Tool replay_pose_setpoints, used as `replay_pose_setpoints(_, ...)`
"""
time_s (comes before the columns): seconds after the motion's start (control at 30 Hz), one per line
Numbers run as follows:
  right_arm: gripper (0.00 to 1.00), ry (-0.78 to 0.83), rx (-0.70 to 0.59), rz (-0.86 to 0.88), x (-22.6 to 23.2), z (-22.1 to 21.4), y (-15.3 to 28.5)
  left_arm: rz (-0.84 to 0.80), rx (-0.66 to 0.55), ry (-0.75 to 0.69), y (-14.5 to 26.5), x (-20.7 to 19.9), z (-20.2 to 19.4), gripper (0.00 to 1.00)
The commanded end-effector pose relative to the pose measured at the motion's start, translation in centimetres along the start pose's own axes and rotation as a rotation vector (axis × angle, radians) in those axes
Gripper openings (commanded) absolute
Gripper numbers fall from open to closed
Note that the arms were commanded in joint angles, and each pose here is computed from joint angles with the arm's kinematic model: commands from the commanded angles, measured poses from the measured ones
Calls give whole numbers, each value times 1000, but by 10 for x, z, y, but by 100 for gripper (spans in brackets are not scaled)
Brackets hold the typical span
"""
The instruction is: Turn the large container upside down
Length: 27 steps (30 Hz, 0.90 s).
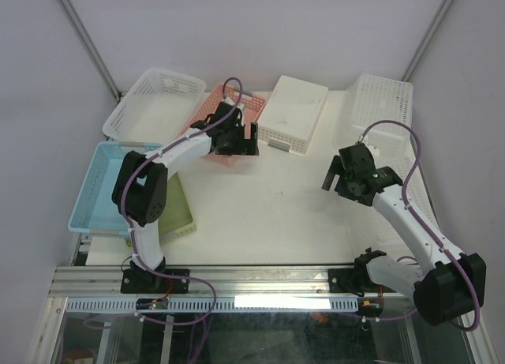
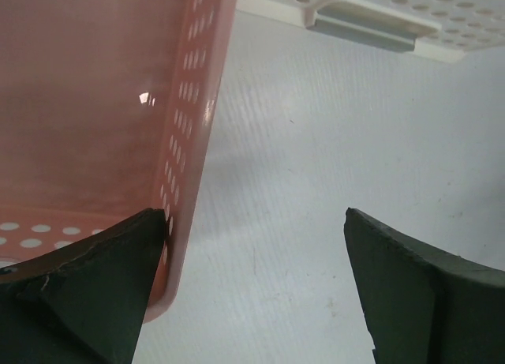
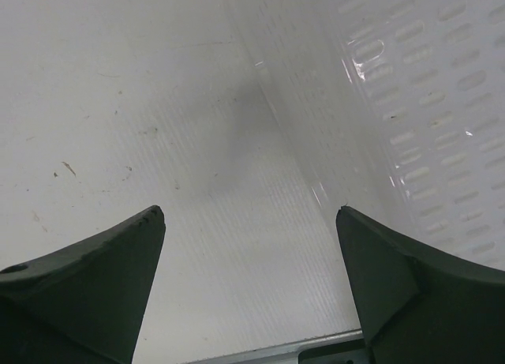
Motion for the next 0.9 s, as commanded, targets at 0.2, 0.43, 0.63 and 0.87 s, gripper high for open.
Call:
replay_pose_setpoints(0.2, 94, -35, -79, 89, 21, 27, 4, -350, 24, -79, 37, -100, -19, 99)
replay_pose_setpoints(0.43, 93, -61, -122, 186, 33, 33, 6, -198, -92, -59, 32, -84, 2, 93)
replay_pose_setpoints(0.63, 92, -93, -132, 294, 63, 53, 1, -78, -94, 0, 4, -76, -2, 80)
replay_pose_setpoints(0.87, 91, -79, -124, 312, 71, 60, -1, -31, -127, -14, 3, -73, 2, 38)
Point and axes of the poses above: each gripper's point midway between its finger pads, its own y axis back along the fingers, its own x axis along the line the jaws close on, z = x × y, the point moved 6 cm from there along y, back along the fingers, and after that the axes turned 1 degree about y, right-handed, at the moved point
